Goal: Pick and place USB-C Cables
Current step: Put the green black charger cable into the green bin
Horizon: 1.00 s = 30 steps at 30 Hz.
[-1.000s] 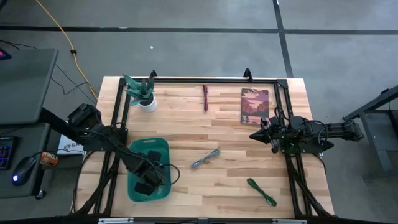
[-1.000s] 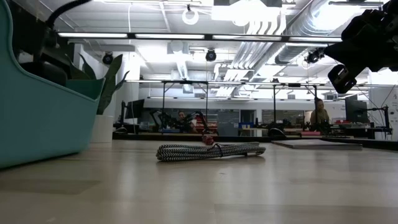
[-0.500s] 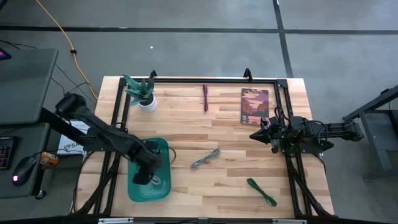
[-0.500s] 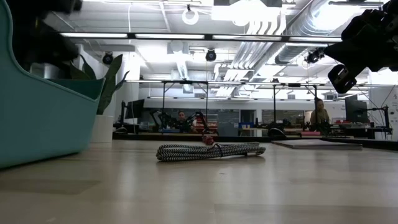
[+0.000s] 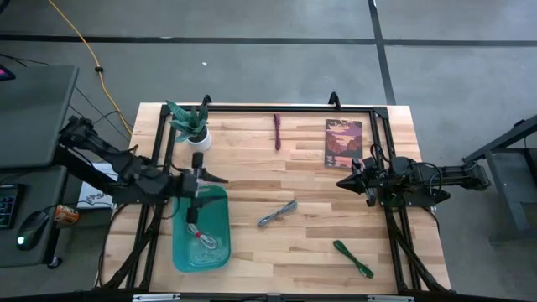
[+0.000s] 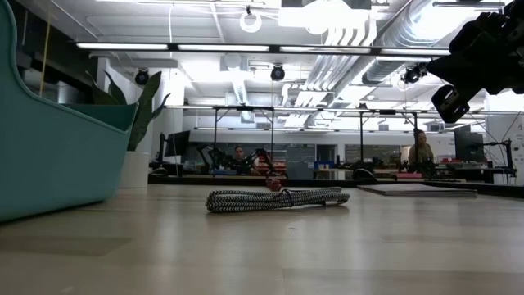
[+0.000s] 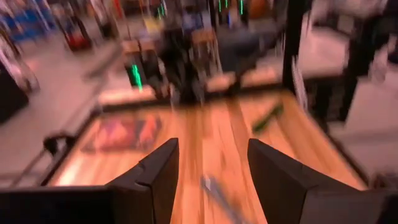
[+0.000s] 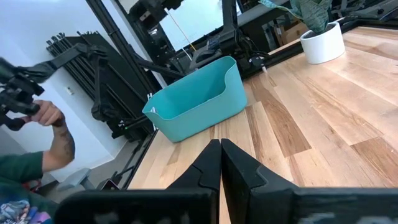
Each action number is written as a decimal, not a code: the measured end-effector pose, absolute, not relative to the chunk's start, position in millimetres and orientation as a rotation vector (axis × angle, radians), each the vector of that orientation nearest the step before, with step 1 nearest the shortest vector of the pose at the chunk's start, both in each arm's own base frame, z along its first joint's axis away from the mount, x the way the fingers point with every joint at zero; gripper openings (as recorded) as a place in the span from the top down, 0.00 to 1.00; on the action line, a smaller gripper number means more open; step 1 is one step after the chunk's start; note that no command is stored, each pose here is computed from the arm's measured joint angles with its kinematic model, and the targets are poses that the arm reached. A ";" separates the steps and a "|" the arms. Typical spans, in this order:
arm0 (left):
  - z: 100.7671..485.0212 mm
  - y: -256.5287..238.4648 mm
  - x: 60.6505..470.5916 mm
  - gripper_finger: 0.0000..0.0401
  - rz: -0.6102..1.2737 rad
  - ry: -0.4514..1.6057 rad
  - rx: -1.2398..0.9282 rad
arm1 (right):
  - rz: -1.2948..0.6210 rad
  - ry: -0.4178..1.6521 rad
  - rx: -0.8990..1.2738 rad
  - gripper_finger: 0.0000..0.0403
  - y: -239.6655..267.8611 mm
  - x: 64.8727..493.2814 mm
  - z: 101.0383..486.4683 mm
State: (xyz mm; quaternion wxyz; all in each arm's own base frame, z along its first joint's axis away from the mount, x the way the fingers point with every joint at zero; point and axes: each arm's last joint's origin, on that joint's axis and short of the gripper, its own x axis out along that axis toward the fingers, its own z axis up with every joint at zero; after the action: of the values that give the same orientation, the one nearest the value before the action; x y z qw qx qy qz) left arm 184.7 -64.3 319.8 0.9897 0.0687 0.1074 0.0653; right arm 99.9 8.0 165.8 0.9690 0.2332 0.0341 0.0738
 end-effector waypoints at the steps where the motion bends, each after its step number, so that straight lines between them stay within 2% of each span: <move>1: 317.0 -62.7 183.4 0.58 0.136 0.168 0.130 | 0.149 0.069 0.471 1.00 8.0 99.9 165.8; 7: 290.6 -52.7 176.4 0.58 0.177 0.018 0.080 | 0.149 0.070 0.471 1.00 8.0 100.0 165.7; 14: 271.3 -47.7 170.7 0.58 0.192 0.015 0.034 | 0.149 0.070 0.471 1.00 8.0 99.9 165.8; 30: 269.9 -48.1 170.7 0.58 0.174 0.012 0.049 | 0.148 0.069 0.471 1.00 8.0 99.9 165.8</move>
State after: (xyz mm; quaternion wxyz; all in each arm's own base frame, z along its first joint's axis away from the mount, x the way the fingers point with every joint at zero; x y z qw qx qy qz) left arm 170.7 -48.1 269.9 0.9959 0.0244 0.0060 0.0868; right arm 99.9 8.0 165.8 0.9691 0.2330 0.0344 0.0735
